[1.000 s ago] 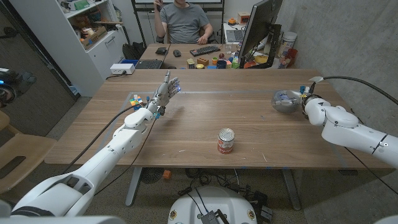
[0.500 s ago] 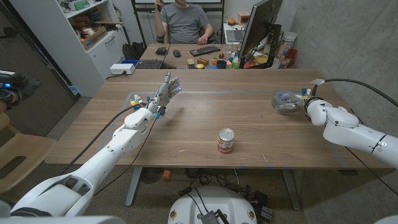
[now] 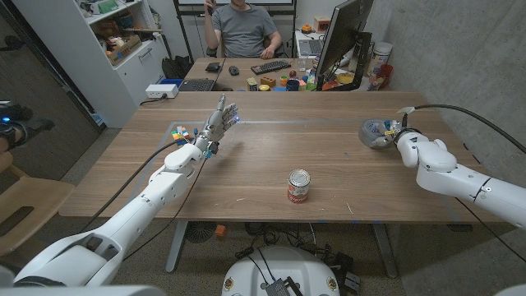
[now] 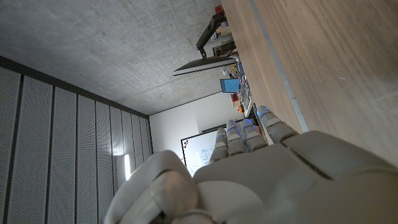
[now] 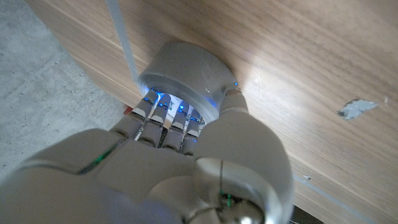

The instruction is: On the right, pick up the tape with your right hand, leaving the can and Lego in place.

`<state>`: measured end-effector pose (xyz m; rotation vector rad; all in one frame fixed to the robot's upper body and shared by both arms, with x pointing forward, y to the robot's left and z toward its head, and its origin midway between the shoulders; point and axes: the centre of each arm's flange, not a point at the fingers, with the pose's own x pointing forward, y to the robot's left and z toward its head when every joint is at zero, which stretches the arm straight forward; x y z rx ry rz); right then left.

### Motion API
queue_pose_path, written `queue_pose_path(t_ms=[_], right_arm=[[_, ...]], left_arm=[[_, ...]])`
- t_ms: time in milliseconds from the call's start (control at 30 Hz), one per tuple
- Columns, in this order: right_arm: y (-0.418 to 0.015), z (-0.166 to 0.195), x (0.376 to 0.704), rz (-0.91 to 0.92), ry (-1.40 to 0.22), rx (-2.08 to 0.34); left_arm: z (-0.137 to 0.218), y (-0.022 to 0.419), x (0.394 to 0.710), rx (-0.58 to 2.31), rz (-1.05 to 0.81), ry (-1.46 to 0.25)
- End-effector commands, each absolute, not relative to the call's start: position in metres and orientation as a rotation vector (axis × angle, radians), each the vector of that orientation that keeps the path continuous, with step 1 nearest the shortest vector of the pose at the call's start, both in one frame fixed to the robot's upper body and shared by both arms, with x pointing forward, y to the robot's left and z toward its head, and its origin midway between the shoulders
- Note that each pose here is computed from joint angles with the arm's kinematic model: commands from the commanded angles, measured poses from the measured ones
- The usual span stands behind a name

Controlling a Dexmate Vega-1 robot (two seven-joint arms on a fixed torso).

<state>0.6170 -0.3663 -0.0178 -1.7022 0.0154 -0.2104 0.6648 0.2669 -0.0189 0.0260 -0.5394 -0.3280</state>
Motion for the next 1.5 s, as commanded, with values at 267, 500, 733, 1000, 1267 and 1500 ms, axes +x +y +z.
queue_pose_path(t_ms=[267, 500, 733, 1000, 1267, 1500], right_arm=[[-0.35, -0.036, 0.626, -0.207, 0.011, -1.783], [-0.351, -0.035, 0.619, -0.238, -0.037, -1.745], [-0.356, -0.029, 0.61, -0.267, -0.071, -1.717], [-0.366, -0.013, 0.596, -0.325, -0.1, -1.686], [-0.37, 0.022, 0.572, -0.399, -0.147, -1.663], [-0.363, 0.053, 0.551, -0.458, -0.198, -1.665]], left_arm=[[-0.027, 0.275, 0.663, -0.004, -0.307, -0.536], [-0.03, 0.274, 0.662, -0.01, -0.31, -0.536], [-0.029, 0.274, 0.661, -0.014, -0.31, -0.544], [-0.028, 0.273, 0.661, -0.017, -0.311, -0.552], [-0.027, 0.271, 0.663, -0.017, -0.317, -0.551], [-0.026, 0.269, 0.666, -0.021, -0.323, -0.552]])
